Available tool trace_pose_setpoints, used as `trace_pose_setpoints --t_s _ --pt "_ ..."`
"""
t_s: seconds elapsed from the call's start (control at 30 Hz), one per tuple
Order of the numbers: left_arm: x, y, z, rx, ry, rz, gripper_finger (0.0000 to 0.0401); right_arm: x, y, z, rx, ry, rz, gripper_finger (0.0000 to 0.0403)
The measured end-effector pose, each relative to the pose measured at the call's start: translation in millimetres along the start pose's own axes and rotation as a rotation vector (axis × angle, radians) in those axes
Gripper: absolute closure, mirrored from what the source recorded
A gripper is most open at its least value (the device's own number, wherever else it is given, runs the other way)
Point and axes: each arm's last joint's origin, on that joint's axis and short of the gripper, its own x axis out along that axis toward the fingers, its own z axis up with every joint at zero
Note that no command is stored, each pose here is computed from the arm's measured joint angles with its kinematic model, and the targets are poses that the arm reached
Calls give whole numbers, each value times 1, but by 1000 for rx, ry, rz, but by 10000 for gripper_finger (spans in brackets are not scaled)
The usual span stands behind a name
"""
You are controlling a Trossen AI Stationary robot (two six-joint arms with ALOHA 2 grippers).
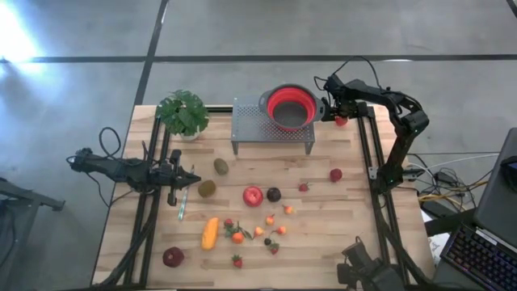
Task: Pick & Place Fruit
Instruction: Put the tomato into the strainer bowl on the shelf
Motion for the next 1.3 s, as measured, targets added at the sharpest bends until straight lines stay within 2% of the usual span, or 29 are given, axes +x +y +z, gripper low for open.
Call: trace_pose_setpoints --t_s 0.47,1.07,1.3 --pt "0 0 0 0 0 0 380 3 -1 -2 -12 5 -3 183" --pt "0 0 0 0 0 0 380 0 -4 -3 -55 43 -9 177" --pt "0 0 0 0 0 0 380 -10 -6 3 -44 30 -13 168"
